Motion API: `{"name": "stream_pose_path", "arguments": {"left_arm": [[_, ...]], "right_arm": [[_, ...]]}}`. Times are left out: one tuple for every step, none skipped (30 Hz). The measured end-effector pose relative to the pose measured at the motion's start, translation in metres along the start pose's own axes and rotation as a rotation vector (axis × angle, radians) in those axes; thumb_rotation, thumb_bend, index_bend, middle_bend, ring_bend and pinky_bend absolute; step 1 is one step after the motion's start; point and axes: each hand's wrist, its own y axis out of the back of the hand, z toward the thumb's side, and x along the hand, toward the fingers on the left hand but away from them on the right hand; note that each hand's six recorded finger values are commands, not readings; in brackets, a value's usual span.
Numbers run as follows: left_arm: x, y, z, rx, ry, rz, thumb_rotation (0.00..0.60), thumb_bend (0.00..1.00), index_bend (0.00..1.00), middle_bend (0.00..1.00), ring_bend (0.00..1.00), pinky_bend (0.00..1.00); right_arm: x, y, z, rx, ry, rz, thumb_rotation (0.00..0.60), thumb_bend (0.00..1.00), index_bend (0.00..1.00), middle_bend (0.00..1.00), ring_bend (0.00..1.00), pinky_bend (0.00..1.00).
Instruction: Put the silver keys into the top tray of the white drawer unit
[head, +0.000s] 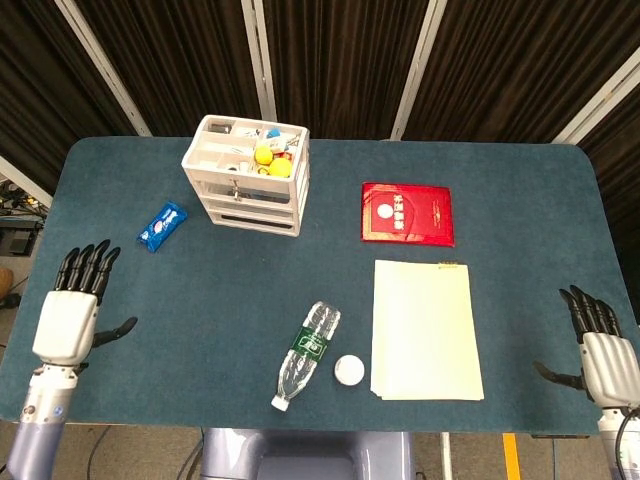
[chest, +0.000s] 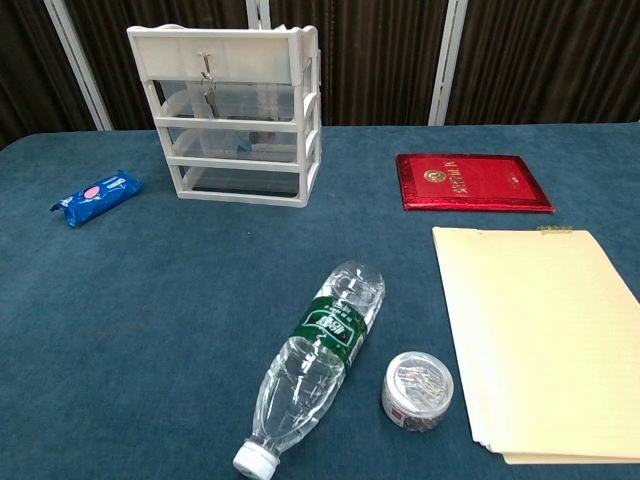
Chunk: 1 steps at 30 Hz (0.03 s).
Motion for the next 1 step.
{"name": "stream_pose_path", "arguments": {"left_arm": [[-0.0066,0.0,-0.0028,-0.003,0.007,-0.009,0.6,0.0,0.0,0.0,0.0,0.0]], "right_arm": [[0.0,0.0,0.0003,0.002,0.002,-0.001,0.6,0.0,0.0,0.0,0.0,0.0]]}}
